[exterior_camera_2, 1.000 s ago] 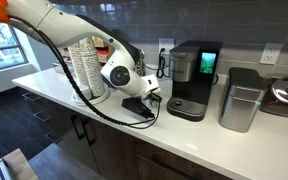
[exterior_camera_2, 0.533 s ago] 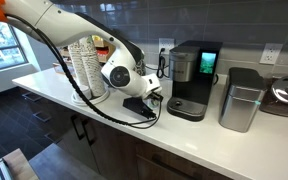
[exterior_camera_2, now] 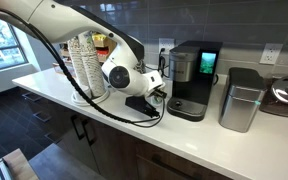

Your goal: Put the cup on the coffee machine

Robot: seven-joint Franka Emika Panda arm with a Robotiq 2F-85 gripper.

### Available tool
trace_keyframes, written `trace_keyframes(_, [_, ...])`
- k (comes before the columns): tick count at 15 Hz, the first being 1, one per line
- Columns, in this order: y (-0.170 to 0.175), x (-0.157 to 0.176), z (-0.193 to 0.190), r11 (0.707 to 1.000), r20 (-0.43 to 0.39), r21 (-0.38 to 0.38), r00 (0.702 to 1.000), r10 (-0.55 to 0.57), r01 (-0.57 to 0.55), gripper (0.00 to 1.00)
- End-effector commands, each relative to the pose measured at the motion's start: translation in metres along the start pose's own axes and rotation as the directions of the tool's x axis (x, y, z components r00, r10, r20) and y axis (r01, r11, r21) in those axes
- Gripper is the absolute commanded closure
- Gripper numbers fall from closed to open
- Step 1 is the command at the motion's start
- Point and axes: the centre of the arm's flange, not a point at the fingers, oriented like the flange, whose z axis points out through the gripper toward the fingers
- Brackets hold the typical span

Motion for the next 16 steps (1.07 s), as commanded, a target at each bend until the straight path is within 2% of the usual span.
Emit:
trace_keyframes(1, [0.013, 0.001, -0.007, 1.000, -0.053, 0.006, 0.999, 0.003, -0.003, 0.23])
trace_keyframes(9, [0.044, 0.020, 0.000, 1.000, -0.105, 0.000, 0.994, 0.023, -0.023, 0.22])
trace_keyframes(16, [0.061, 0.015, 0.019, 0.999, -0.095, 0.003, 0.995, 0.032, -0.032, 0.22])
